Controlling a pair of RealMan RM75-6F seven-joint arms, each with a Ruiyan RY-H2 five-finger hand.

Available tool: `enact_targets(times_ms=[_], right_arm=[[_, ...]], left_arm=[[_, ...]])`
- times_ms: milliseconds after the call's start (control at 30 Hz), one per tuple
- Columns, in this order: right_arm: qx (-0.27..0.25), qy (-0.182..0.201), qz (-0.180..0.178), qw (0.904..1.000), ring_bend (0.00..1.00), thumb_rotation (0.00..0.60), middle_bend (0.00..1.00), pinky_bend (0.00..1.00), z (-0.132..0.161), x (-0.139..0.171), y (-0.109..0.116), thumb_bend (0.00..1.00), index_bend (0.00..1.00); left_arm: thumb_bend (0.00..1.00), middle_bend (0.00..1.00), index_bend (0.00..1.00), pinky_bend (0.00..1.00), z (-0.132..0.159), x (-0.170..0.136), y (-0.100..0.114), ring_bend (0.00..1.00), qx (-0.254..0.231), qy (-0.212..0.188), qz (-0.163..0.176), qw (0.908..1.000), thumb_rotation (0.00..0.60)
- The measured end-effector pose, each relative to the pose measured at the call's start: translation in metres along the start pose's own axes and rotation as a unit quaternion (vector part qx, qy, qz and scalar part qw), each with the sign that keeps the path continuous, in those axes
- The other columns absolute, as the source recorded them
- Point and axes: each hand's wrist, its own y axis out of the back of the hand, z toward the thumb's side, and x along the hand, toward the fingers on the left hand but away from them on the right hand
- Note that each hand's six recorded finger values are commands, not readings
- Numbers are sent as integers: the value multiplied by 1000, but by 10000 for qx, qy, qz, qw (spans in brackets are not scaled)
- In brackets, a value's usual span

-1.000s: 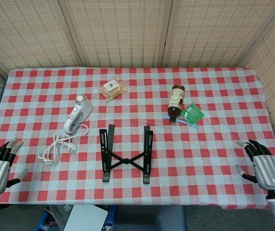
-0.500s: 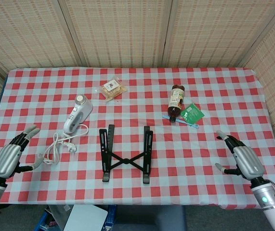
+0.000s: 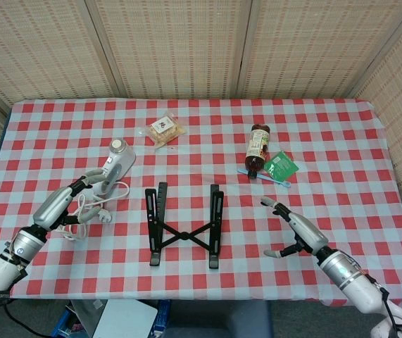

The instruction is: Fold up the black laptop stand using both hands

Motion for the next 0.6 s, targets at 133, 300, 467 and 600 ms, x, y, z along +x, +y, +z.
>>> enact_targets(times_ms=[133,300,467,600], right_arm=[[-225,49,228,9995,0,600,0,37,2,-16,-17,0,0],[-563,113,297,9979,0,600,0,2,6,-34,-29,0,0],[-713,205,402,9964,0,600,0,2,14,-56,-38,0,0],[-798,309,489,9951,0,600,0,2,22,-70,-47,0,0]], left_arm=[[213,109,158,218,0,12,-10,181,-138,26,-172,9998,225],[213,116,163,220,-1,28,-22,186,-375,55,-305,9988,224],[213,127,175,223,1,42,-29,193,-538,69,-403,9977,225],[213,141,184,227,1,50,-32,206,-718,102,-446,9964,225]])
